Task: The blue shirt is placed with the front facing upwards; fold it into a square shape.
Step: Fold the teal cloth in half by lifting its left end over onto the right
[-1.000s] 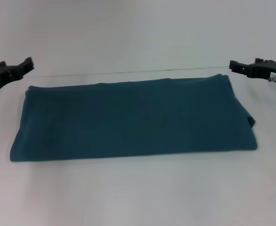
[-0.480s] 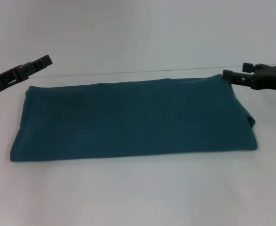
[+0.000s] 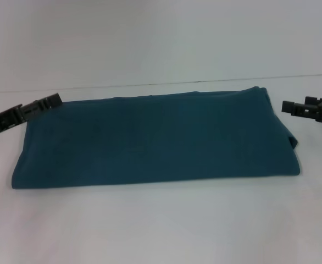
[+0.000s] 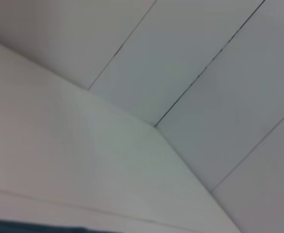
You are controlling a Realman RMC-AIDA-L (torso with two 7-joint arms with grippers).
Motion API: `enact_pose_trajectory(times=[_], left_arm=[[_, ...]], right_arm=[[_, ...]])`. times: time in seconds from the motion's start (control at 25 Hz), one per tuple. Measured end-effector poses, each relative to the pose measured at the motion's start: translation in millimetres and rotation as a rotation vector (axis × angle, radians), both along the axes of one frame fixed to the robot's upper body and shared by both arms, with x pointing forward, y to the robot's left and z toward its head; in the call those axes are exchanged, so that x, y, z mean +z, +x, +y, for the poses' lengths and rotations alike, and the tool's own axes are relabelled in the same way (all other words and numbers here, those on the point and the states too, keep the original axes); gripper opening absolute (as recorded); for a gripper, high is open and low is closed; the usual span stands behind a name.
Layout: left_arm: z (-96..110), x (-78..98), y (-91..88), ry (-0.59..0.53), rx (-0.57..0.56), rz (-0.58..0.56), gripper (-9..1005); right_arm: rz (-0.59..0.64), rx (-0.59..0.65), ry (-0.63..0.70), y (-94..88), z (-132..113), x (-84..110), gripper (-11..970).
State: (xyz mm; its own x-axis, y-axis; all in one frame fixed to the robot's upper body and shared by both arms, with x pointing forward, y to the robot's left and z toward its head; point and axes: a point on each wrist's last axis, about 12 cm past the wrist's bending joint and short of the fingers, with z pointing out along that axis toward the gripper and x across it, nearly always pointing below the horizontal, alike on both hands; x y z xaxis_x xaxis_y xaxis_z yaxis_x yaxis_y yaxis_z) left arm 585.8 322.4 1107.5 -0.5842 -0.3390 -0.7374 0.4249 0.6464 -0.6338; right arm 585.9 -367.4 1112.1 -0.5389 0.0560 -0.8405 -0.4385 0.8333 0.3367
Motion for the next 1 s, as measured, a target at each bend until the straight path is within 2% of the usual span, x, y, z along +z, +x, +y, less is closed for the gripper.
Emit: enact_pose_trajectory(times=[0.32,0.68,0.92,1.0], left_arm=[[11.7,-11.0,-2.1,0.067,0.052,0.165,828],[29.9,-9.0,-7.0,0.043,0.167,0.245,826],[32.3,-9.9,-7.4,0.064,0.172,0.259,825],[31.2,-11.9,-7.0,0.104,0.156,0.276,824]], right_arm=[[0.003,-0.014,-0.013,3.5,7.1,-4.6,929],[-0.005,-0.003,-0.024,9.3,18.2,-5.5,930],[-0.002,0.011,-0.051,14.5,26.2,-6.4,930],[-0.003,0.016,-0.055,15.9,28.5,-6.0,930]])
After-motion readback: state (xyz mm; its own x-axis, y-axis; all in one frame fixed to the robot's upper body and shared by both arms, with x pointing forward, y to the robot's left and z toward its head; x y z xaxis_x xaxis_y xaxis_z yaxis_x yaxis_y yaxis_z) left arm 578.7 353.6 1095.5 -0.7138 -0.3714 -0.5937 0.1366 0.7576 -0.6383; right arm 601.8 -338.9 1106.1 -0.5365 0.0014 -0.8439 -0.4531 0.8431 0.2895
